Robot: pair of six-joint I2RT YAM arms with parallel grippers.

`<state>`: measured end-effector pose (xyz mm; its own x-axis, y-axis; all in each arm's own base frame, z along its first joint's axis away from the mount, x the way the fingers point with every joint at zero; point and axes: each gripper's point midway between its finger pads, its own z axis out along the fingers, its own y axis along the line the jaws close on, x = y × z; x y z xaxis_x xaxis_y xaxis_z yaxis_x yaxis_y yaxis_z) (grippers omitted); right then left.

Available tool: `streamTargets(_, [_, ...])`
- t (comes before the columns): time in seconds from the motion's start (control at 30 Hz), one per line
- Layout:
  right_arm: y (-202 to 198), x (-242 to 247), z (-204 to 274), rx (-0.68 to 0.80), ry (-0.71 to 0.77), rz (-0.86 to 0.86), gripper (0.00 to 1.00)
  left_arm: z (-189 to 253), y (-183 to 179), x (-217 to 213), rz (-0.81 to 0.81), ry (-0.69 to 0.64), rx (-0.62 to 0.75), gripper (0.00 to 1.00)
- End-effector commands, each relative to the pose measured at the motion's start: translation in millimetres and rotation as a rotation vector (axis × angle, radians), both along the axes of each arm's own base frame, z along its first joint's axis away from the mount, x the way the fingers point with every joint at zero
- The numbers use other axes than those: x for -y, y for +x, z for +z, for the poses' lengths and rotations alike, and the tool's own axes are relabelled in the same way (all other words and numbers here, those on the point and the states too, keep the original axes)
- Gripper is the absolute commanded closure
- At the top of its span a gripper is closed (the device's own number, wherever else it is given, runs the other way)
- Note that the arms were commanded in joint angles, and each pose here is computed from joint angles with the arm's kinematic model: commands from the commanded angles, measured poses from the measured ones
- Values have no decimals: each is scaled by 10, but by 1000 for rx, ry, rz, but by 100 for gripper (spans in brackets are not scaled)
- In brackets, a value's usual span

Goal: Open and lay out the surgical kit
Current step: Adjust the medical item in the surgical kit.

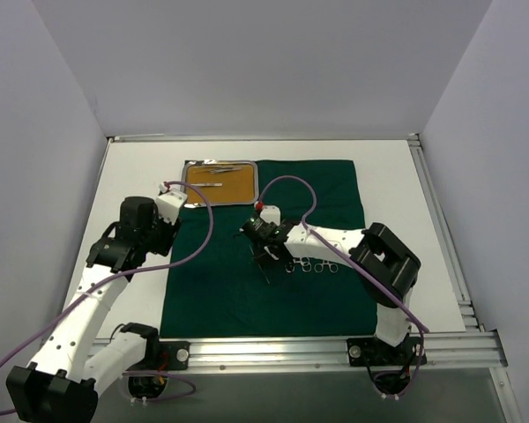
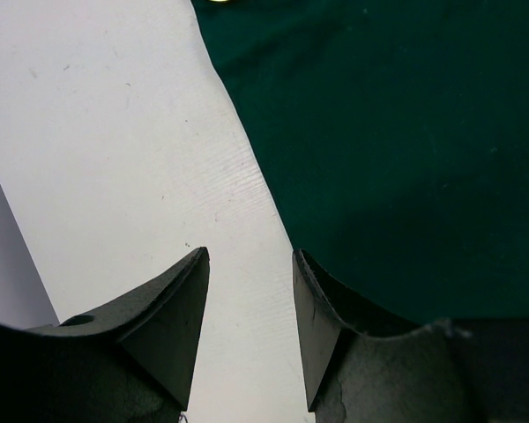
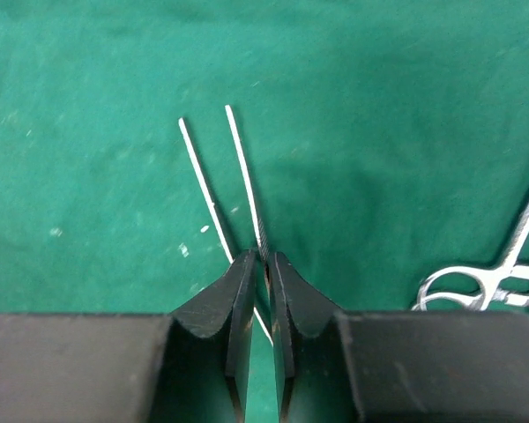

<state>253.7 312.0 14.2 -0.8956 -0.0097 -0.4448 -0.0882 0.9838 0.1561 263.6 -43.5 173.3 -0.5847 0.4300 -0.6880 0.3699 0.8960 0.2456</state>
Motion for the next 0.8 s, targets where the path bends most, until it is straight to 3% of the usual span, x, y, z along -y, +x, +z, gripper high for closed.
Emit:
streamTargets(0.0, [-7, -3, 125, 23, -26, -10, 90, 116, 74, 15, 0, -6, 60, 48])
streamTargets(0.3, [-5, 26, -50, 9, -66, 11, 92, 155, 89, 5, 0, 2, 71, 48])
streamTargets(0.5, [0, 58, -94, 5, -66, -8, 100, 152, 92, -2, 2, 4, 69, 48])
streamTargets(0.77, [159, 4, 186, 77, 12, -176, 100, 190, 99, 24, -7, 0, 80, 48])
